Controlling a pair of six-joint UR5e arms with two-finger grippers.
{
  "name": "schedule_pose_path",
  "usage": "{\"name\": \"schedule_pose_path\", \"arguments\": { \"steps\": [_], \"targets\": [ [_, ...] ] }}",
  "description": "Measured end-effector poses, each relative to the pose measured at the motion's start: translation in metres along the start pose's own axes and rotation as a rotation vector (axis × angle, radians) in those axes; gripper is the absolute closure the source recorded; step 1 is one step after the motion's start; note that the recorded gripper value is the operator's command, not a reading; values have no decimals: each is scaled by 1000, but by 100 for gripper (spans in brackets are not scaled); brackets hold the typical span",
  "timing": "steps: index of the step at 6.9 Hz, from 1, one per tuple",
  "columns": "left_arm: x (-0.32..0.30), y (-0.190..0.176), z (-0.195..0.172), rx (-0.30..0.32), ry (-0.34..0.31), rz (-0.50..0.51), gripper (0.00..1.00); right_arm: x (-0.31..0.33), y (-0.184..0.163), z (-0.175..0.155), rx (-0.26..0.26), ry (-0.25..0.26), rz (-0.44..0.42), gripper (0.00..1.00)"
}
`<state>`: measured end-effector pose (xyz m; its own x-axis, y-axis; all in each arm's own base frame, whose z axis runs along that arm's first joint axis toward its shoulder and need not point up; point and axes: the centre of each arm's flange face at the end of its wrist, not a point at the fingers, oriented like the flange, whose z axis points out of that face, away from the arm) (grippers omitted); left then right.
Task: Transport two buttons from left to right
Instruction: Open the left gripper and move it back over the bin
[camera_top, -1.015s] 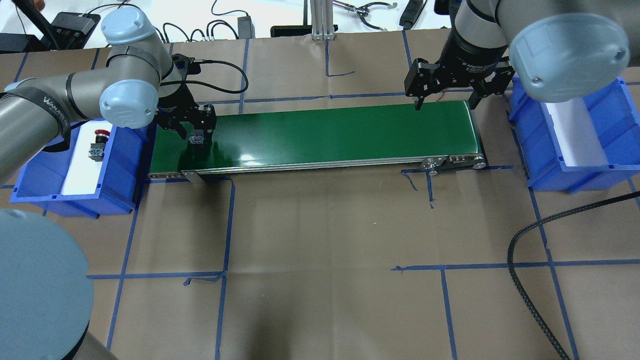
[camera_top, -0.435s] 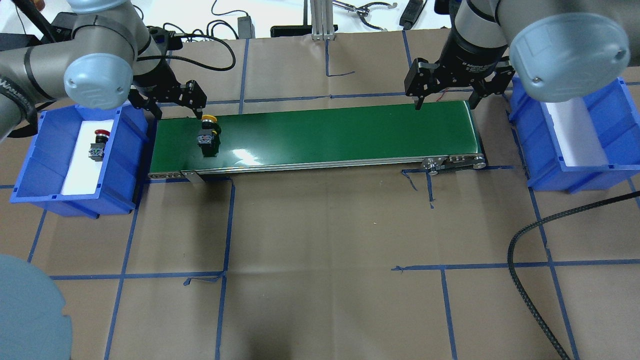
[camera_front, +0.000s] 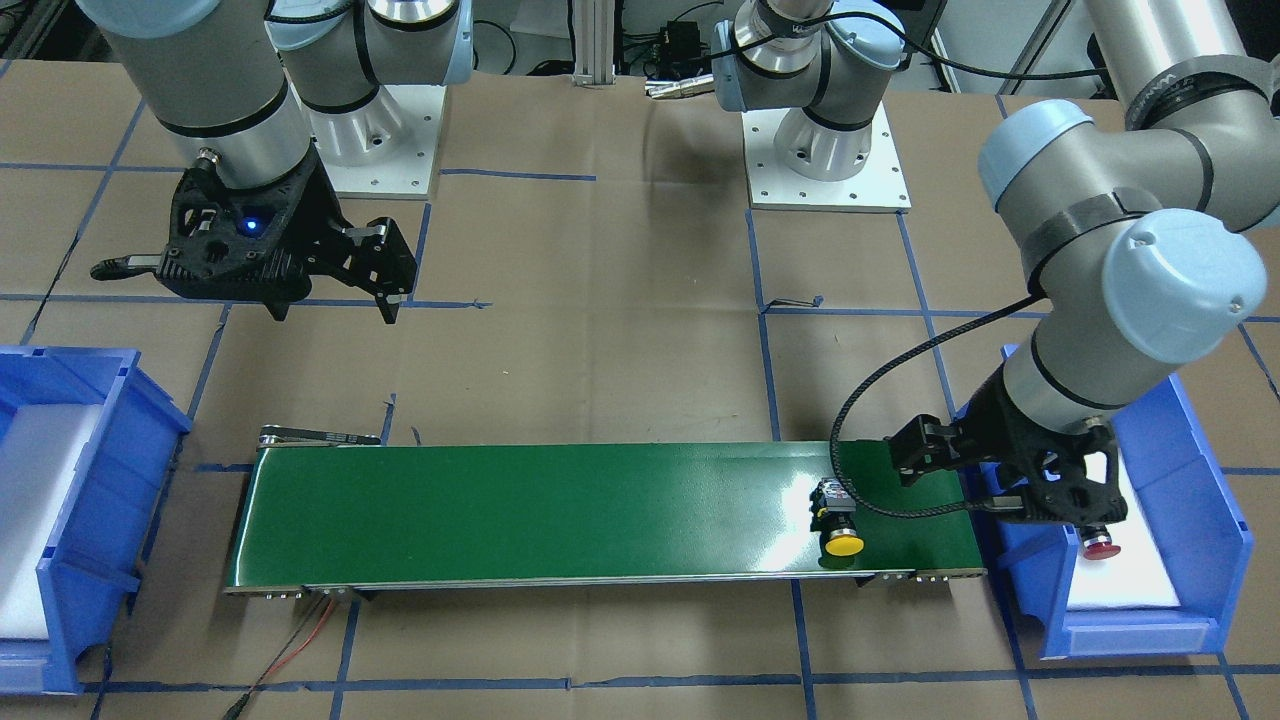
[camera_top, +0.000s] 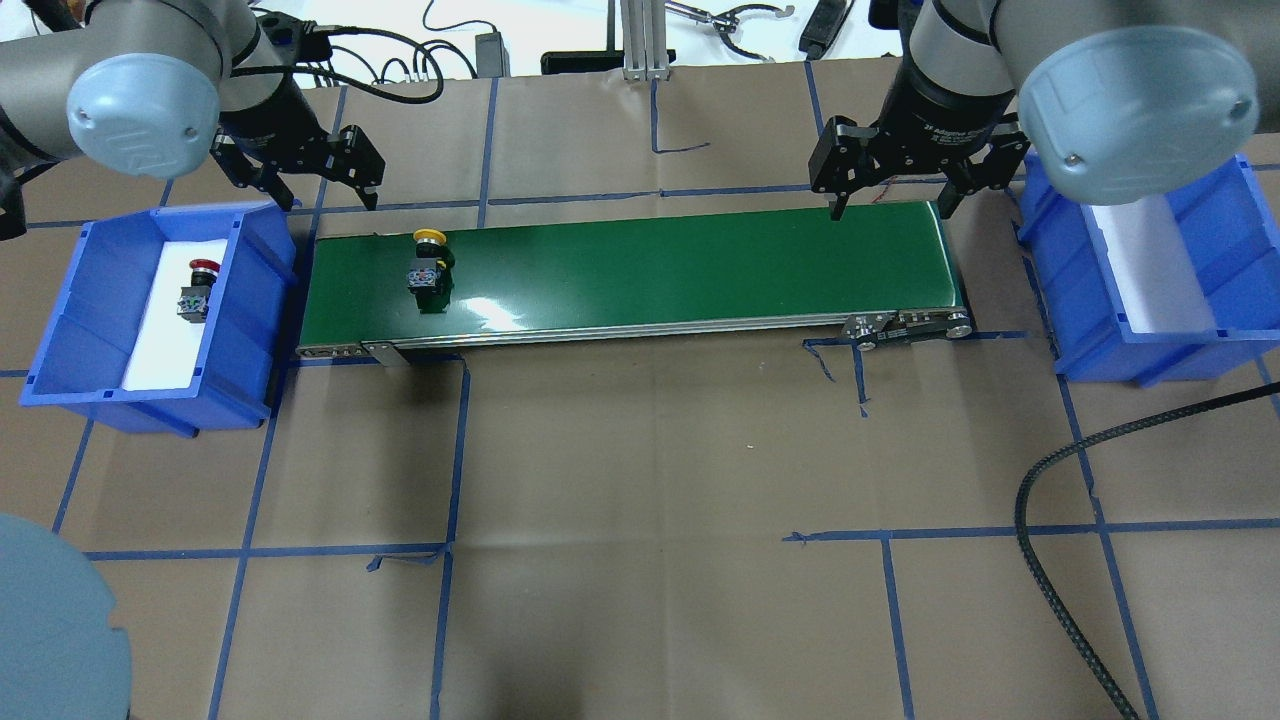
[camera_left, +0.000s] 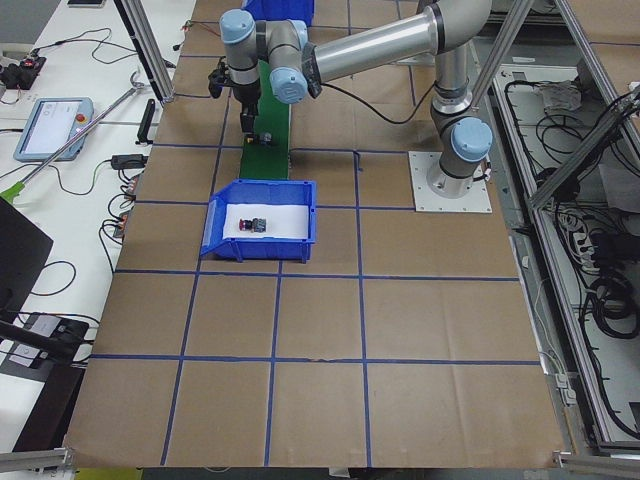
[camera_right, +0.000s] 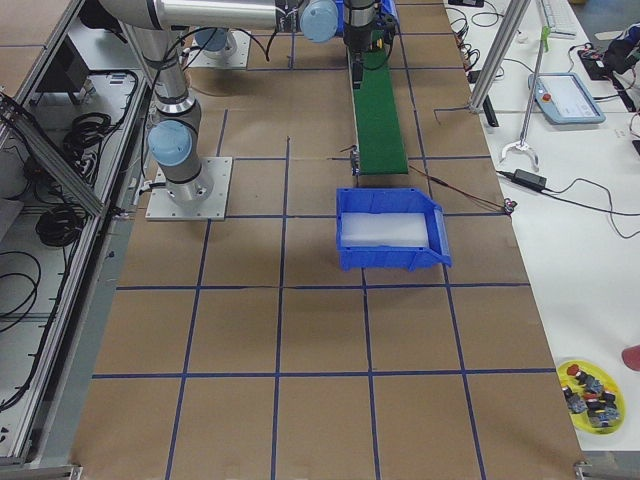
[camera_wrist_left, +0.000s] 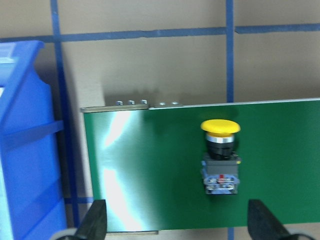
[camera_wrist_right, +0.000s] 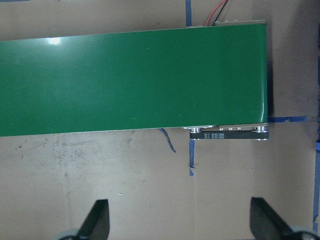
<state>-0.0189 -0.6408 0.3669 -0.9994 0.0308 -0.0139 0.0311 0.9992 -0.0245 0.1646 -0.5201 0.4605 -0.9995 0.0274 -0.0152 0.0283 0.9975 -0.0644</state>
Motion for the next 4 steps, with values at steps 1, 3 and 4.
{"name": "schedule_pose_path", "arguments": {
  "steps": [1, 3, 4],
  "targets": [
    [-37, 0, -2, 3, -1, -4, 0, 0, 0, 0, 0, -1, -1, 0],
    [-115, 9, -1, 0, -5, 19, 0, -1, 1, -2, 6, -1, -1, 0],
    [-150, 16, 2, -4, -5, 40, 0, 0, 1, -5, 11, -2, -2, 0]
  ]
}}
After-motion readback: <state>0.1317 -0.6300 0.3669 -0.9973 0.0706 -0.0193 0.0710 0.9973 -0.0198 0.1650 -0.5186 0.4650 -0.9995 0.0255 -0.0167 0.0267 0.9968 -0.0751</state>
